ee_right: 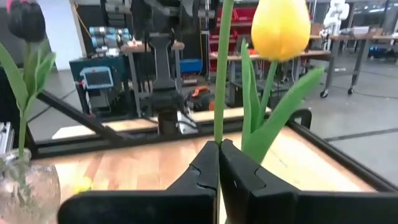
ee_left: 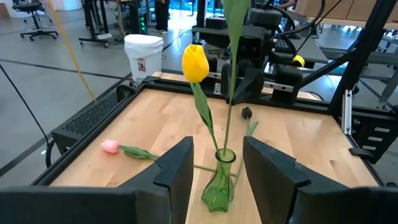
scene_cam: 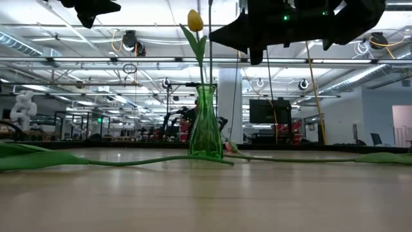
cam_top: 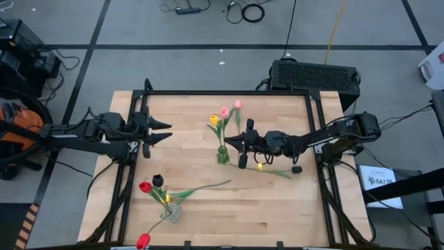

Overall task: Sort flowers into vase by color
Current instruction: Put the bottom pink tulip into the green vase

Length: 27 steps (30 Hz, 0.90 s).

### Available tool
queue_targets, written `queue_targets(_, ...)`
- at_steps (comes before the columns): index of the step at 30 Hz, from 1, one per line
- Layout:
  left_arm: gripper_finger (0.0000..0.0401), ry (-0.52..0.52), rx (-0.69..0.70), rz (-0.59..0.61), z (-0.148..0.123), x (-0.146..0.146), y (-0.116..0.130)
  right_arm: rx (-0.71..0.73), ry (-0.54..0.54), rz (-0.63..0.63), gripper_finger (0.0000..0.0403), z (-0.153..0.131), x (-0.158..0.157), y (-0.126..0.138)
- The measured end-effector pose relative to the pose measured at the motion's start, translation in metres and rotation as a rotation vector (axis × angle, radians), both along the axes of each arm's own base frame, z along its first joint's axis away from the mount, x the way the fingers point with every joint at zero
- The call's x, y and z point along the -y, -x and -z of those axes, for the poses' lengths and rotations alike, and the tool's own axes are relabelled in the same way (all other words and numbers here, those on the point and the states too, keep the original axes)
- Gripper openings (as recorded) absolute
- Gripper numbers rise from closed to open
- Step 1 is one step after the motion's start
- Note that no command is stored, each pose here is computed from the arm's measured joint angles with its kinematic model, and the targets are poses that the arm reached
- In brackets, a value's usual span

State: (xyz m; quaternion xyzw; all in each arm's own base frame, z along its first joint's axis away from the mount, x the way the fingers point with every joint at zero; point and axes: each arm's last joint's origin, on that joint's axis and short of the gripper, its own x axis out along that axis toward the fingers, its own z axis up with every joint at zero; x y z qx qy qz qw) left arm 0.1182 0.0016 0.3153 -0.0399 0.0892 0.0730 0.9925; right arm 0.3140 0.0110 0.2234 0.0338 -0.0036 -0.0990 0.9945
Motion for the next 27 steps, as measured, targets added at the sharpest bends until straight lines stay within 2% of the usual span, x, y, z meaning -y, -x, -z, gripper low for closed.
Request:
queue_targets(5,0.0145,0.000,-0.001,0.004,0.000,0.000,0.000,-0.073,-0.062,0.004,0.0000,0.008,0.000,0.000)
queue_targets(12,0.0145,0.000,-0.001,0.004,0.000,0.000,0.000,-0.113,-0.068,0.010,0.0006,0.012,0.000,0.001)
queue_targets(22,0.0145,0.000,-0.001,0.004,0.000,0.000,0.000,-0.159,-0.065,0.009,0.0080,0.017,0.000,0.001)
queue_targets(27,0.0145,0.000,-0.001,0.004,0.000,0.000,0.000,-0.157,-0.065,0.009,0.0102,0.016,0.000,0.001)
